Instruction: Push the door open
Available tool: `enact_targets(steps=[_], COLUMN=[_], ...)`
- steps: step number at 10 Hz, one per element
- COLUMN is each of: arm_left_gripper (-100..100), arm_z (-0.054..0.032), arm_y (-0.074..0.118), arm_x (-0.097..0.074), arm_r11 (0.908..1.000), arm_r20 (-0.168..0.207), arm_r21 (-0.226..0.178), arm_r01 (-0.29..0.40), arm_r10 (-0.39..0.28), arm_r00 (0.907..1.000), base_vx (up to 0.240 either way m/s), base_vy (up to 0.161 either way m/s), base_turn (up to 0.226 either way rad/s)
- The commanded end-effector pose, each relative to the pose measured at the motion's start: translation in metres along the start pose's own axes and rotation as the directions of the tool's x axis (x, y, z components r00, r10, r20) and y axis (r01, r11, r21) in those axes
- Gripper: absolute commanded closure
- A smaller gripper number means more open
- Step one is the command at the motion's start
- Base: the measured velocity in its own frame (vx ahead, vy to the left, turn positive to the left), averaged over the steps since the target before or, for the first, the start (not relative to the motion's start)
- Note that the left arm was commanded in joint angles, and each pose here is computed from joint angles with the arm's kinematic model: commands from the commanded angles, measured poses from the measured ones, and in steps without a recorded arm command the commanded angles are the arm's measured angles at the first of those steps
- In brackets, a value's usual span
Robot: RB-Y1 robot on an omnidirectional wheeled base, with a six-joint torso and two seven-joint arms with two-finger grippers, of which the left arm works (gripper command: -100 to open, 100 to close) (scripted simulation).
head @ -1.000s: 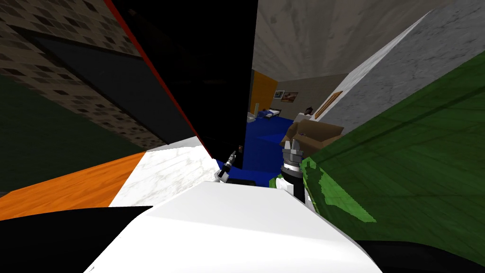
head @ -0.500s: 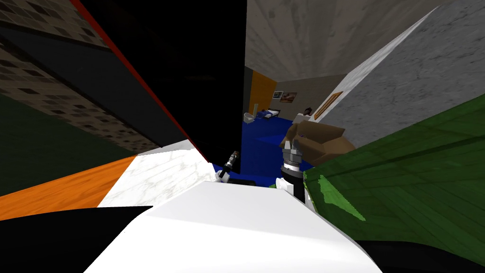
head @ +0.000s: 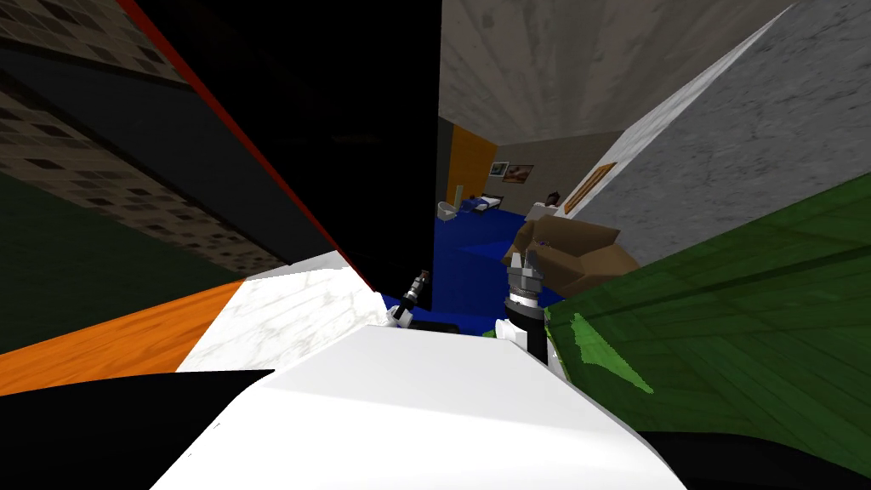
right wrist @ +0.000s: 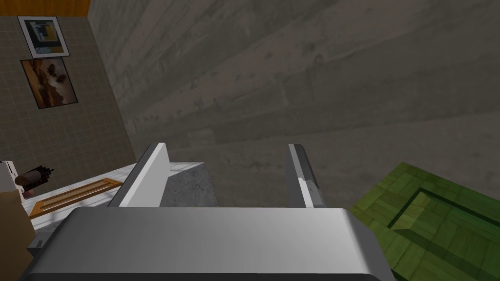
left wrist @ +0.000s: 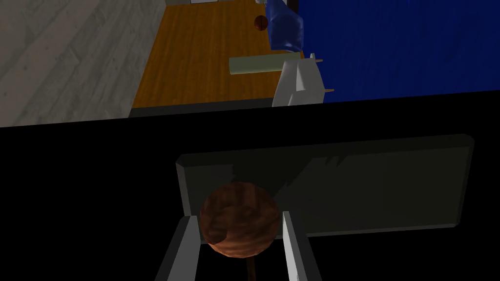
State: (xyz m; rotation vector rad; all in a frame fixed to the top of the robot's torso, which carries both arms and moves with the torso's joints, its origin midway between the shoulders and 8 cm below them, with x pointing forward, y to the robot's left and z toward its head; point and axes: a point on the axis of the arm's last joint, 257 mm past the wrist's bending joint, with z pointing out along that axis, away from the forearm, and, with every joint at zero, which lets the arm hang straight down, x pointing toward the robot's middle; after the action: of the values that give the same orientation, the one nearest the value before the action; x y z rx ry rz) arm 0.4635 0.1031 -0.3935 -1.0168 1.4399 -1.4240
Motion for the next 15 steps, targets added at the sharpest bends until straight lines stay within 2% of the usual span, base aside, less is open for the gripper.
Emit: enact_targets(steps=[1, 2, 3, 4, 5, 6, 7, 10, 13, 15], arm_left_gripper=[100, 100, 100, 100, 100, 100, -100, -100, -100, -100], arm_z=[-0.0002, -0.0002, -0.003, -0.0037, -0.0037, -0.0048, -0.0081, -0.0073, 0.0001, 0.0037], arm_y=[0.0, 0.0, 0.002, 0.003, 0.003, 0.003, 0.003, 0.004, 0.001, -0.002], arm_x=[-0.001, -0.001, -0.021, -0.029, -0.029, -0.041, -0.04, -0.035, -0.007, 0.007], arm_r11=[1.0, 1.0, 0.9998, 0.9996, 0.9996, 0.9993, 0.9988, 0.9988, 0.9999, 0.9997], arm_r20=[0.002, 0.002, 0.032, 0.045, 0.045, 0.066, 0.056, 0.06, 0.061, 0.061], arm_r21=[0.001, 0.001, -0.008, -0.009, -0.009, -0.012, -0.016, -0.02, -0.013, -0.007], arm_r01=[0.001, 0.001, -0.019, -0.026, -0.026, -0.035, -0.047, -0.046, 0.0, 0.025], arm_r10=[-0.001, -0.001, 0.02, 0.026, 0.026, 0.036, 0.048, 0.047, 0.0, -0.024], arm_r00=[1.0, 1.0, 0.9993, 0.9987, 0.9987, 0.9972, 0.9973, 0.9971, 0.9981, 0.9979], base_vx=[-0.008, 0.0, 0.076, 0.124, 0.094, 0.087, -0.048, -0.183, -0.223, -0.161], base_vy=[0.001, 0.0, 0.002, 0.016, 0.019, 0.029, 0.046, 0.083, 0.009, -0.128], base_turn=[0.003, 0.0, -0.049, -0.028, 0.004, 0.033, 0.114, 0.07, 0.088, 0.031])
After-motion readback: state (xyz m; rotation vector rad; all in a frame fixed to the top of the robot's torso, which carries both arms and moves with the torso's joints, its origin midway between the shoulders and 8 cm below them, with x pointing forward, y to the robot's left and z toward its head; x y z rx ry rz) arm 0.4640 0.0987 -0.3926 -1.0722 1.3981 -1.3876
